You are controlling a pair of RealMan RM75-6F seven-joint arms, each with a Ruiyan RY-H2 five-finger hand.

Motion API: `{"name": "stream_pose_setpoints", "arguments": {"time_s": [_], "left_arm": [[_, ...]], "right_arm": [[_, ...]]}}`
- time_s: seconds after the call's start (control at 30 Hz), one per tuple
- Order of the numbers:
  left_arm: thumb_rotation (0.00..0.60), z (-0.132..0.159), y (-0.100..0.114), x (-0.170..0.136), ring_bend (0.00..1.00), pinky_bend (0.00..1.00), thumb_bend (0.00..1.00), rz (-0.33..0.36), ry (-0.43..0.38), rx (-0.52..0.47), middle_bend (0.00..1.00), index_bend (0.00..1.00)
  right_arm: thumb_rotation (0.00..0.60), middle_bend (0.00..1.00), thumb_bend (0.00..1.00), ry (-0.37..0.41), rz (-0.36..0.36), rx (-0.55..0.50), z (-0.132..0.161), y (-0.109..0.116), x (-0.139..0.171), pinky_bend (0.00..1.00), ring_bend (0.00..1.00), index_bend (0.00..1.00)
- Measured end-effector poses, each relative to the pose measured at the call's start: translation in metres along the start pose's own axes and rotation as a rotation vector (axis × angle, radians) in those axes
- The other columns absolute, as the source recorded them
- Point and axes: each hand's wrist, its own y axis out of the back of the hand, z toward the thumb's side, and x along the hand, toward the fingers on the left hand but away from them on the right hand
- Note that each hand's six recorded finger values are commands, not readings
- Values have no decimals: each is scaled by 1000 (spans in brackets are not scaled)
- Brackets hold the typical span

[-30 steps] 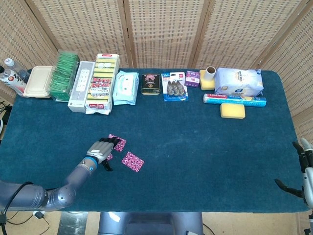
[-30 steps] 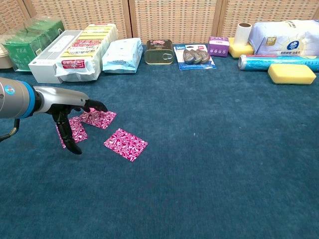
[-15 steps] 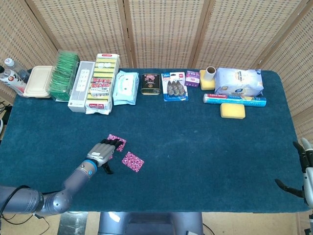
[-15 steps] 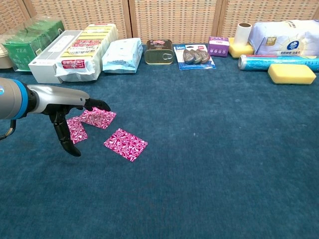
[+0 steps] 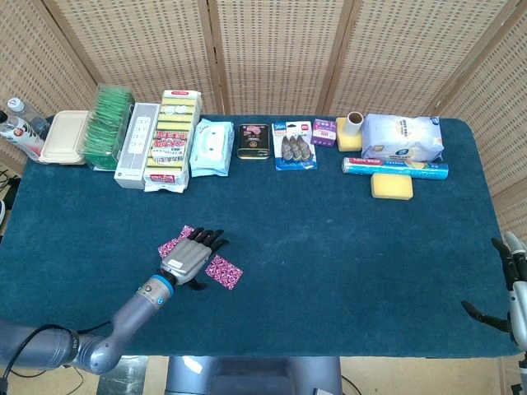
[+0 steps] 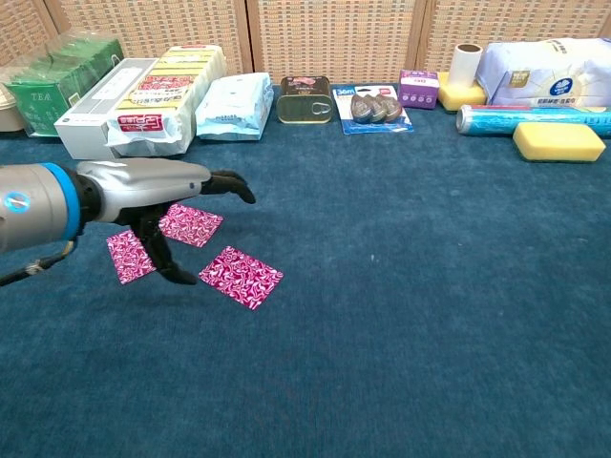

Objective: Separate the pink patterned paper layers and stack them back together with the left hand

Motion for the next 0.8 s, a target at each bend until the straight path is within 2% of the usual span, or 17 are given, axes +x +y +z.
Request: {"name": "stream_pose_setpoints", "arguments": {"time_s": [0.07,0.2,0.5,0.67,0.8], "left_arm": [[600,2,-4,8,42,26,186,36,-9,0,0,115],[600,8,-10,18,42,26,186,64,-12,-23,0,155],[600,12,-15,14,41,26,187,54,-32,-13,0,155],[600,8,-17,11,39,26,187,41,-32,27,0,156],[600,8,-21,12,39,26,187,32,-31,57,0,196]], "right_arm": [[600,0,0,0,0,-1,0,0,0,0,0,0],[600,0,0,0,0,-3,0,1,0,0,0,0],[600,0,0,-1,-1,-12,-1,2,0,0,0,0],[600,0,0,1,3,-14,-1,1,0,0,0,0],[600,0,0,0,3,-14,-1,1,0,0,0,0]]}}
